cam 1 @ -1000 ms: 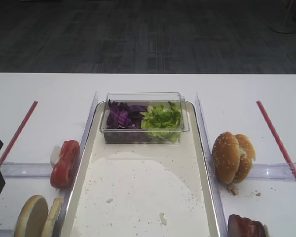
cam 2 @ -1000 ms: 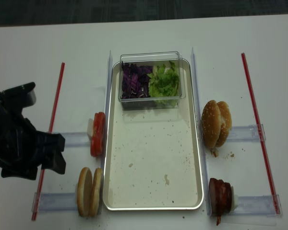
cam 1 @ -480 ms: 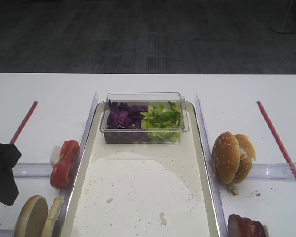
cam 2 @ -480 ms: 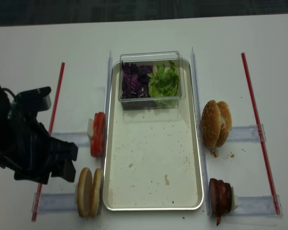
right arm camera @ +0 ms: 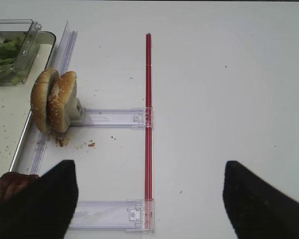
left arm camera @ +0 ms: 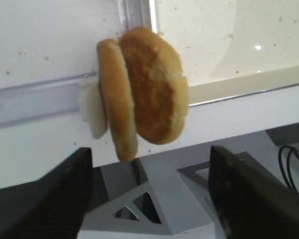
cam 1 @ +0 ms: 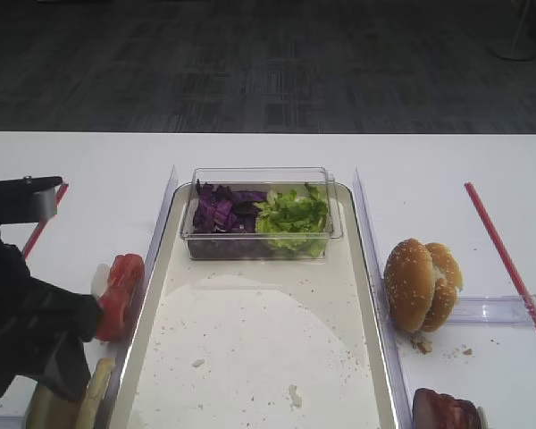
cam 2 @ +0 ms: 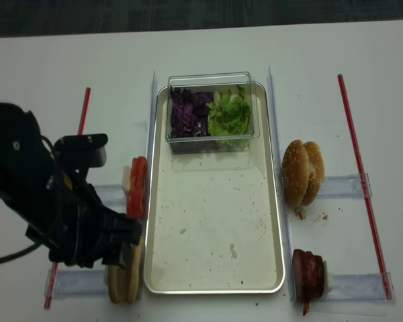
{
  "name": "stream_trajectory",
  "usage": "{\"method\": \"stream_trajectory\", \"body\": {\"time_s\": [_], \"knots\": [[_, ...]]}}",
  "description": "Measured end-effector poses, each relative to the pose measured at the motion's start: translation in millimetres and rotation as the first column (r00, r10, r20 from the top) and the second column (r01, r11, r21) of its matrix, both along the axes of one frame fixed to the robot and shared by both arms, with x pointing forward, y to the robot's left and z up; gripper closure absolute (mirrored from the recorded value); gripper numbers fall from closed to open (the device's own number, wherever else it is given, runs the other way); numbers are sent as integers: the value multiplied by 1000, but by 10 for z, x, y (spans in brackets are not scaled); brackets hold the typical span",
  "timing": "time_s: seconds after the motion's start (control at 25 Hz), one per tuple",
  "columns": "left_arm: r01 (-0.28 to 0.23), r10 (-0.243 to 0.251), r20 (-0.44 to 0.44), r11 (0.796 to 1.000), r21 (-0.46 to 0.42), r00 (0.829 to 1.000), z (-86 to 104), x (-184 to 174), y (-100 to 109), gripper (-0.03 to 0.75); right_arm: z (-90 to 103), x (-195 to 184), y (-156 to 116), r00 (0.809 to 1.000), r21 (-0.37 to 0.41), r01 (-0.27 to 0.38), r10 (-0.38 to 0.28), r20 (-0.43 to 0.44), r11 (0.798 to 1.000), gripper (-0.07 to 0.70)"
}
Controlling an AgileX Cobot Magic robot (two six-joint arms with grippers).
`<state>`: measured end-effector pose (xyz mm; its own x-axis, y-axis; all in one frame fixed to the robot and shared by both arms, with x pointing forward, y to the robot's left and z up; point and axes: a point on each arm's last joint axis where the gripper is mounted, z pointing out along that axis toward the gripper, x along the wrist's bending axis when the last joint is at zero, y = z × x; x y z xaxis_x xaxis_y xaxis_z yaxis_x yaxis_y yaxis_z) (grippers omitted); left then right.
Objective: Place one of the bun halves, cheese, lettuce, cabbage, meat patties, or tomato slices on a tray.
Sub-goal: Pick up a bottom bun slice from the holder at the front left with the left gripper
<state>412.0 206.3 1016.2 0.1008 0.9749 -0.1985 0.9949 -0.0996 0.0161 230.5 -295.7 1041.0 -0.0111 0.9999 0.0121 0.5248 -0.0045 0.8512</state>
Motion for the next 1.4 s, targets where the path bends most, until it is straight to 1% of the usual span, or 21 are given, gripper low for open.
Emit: {"method": "stream_trajectory", "body": {"time_s": [0.24,0.4,0.56,0.88,1.04,1.12,1.28,1.4], "knots": [[76,-76,24,997,-14,997,3,-110,-239,263,0,0,0,1000,0,0,0,0,1000,18],[115,-114,37,993,-11,993,3,-175,-342,263,0,0,0,1000,0,0,0,0,1000,18],[118,-119,52,993,11,992,0,-183,-357,263,0,0,0,1000,0,0,0,0,1000,18],[109,-109,86,994,1,990,2,-155,-376,265,0,0,0,1000,0,0,0,0,1000,18],[111,-112,102,994,9,988,-5,-134,-376,286,0,0,0,1000,0,0,0,0,1000,18],[113,-114,85,993,21,990,-49,-108,-393,293,0,0,0,1000,0,0,0,0,1000,18],[123,-125,36,991,53,992,-216,-27,-452,297,0,0,0,1000,-2,-1,1,0,1000,18],[132,-134,25,989,63,991,-308,24,-489,297,0,0,0,1000,-2,-1,1,0,1000,18]]}}
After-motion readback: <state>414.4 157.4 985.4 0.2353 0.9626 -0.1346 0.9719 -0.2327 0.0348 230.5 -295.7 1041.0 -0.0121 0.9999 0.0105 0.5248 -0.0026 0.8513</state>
